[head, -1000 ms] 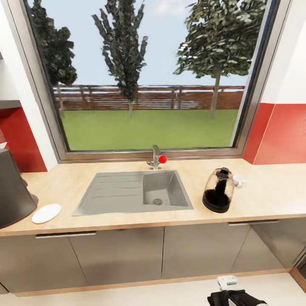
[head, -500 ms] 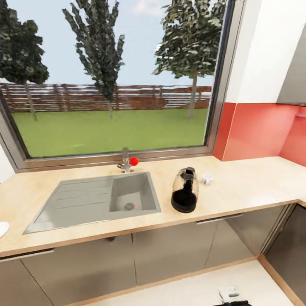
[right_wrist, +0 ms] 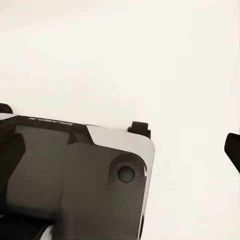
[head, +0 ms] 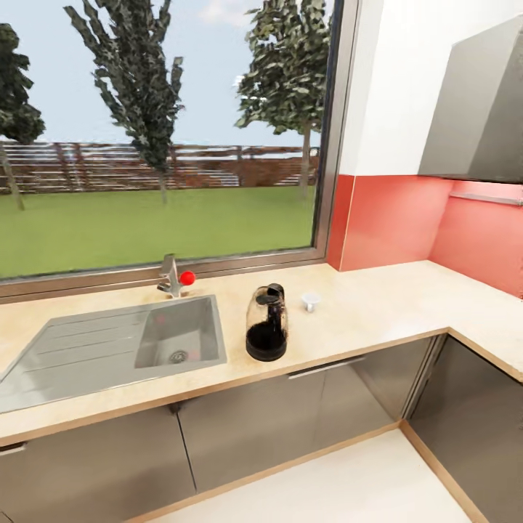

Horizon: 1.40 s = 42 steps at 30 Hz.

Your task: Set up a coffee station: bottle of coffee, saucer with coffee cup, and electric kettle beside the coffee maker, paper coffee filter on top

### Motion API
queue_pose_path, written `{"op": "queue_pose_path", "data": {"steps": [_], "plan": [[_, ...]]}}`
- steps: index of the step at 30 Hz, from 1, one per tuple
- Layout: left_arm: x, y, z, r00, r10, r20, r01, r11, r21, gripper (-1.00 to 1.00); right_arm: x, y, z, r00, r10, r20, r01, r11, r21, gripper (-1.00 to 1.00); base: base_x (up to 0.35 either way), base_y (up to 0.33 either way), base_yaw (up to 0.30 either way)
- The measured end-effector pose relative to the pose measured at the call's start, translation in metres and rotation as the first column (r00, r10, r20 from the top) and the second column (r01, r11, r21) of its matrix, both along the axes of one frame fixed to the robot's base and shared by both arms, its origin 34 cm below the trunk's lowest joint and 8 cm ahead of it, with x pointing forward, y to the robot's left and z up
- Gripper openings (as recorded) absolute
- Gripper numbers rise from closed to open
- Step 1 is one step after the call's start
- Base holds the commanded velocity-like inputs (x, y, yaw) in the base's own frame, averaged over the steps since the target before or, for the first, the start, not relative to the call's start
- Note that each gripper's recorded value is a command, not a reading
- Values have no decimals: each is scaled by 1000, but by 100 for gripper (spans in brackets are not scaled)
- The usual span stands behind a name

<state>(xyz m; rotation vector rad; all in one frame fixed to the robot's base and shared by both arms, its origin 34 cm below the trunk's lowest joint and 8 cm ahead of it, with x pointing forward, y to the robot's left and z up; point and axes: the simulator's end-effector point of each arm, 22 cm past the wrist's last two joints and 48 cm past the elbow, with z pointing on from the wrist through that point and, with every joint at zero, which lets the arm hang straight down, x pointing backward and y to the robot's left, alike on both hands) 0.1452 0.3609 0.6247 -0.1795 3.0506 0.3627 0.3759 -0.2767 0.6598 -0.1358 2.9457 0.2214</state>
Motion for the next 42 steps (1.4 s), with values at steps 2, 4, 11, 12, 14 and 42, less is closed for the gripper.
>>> {"op": "queue_pose_path", "data": {"steps": [2,4,11,12,14,42], "plan": [[0,0,0,1000,1,0,-1,1000,0,100,1,3,0,1000,2,2,-2,1000,4,100,0,-313,0],[0,0,0,1000,1,0,-1,1000,0,100,1,3,0,1000,2,2,-2,1000,4,100,0,-313,31],[0,0,0,1000,1,0,-1,1000,0,100,0,3,0,1000,1,1,-1,1000,4,100,0,-313,135],[0,0,0,1000,1,0,-1,1000,0,100,0,3,0,1000,1,1,-1,1000,4,100,0,-313,104],[0,0,0,1000,1,0,-1,1000,0,100,0,3,0,1000,2,2,-2,1000,3,100,0,-313,55],[0,0,0,1000,2,0,-2,1000,1,100,4,2,0,997,71,34,-70,997,-19,100,0,-313,84]]}}
